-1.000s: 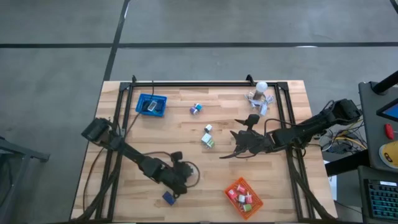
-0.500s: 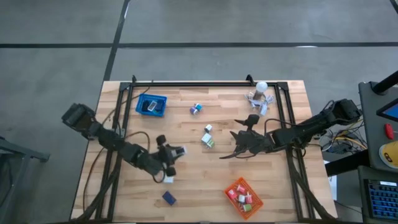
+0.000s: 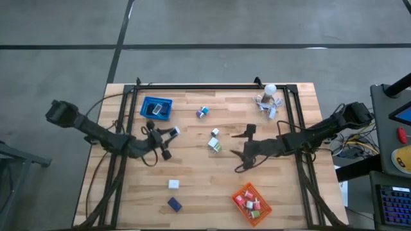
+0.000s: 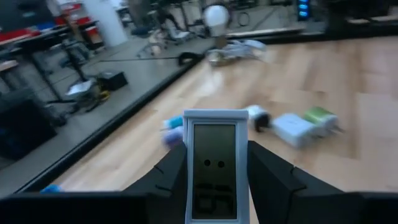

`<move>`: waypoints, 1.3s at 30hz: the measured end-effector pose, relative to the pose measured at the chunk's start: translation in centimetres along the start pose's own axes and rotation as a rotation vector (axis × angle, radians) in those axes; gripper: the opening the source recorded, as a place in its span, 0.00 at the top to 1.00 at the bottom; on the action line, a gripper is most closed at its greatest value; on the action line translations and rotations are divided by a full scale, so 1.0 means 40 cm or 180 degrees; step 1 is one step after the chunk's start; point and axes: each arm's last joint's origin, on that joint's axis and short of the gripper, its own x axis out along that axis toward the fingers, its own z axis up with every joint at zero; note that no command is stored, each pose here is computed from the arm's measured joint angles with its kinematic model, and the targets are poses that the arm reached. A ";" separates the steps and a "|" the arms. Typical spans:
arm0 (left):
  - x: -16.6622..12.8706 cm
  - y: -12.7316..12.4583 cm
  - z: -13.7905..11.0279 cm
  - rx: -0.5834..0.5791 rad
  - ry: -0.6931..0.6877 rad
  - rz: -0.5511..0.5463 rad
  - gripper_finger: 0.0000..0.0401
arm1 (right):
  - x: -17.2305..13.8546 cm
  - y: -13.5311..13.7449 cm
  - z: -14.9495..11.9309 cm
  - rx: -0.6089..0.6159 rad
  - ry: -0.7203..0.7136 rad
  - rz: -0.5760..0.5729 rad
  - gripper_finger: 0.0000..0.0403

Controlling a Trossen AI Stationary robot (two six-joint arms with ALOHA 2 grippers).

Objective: Pick & Place Office items
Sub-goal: Put the white digital clock into the blue bin

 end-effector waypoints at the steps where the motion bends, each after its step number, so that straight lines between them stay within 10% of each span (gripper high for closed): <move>1: 0.001 0.013 -0.002 -0.0020 -0.0012 0.0047 0.69 | 0.000 0.001 0.005 0.0003 -0.0121 0.0093 0.29; 14: 0.025 0.155 -0.008 -0.0212 -0.0254 0.0312 0.69 | -0.006 0.015 0.021 -0.0127 -0.0685 0.0772 0.29; 39: 0.109 0.367 -0.035 -0.0830 0.0992 0.1006 0.69 | 0.023 -0.037 -0.040 -0.0204 -0.0408 0.0499 0.29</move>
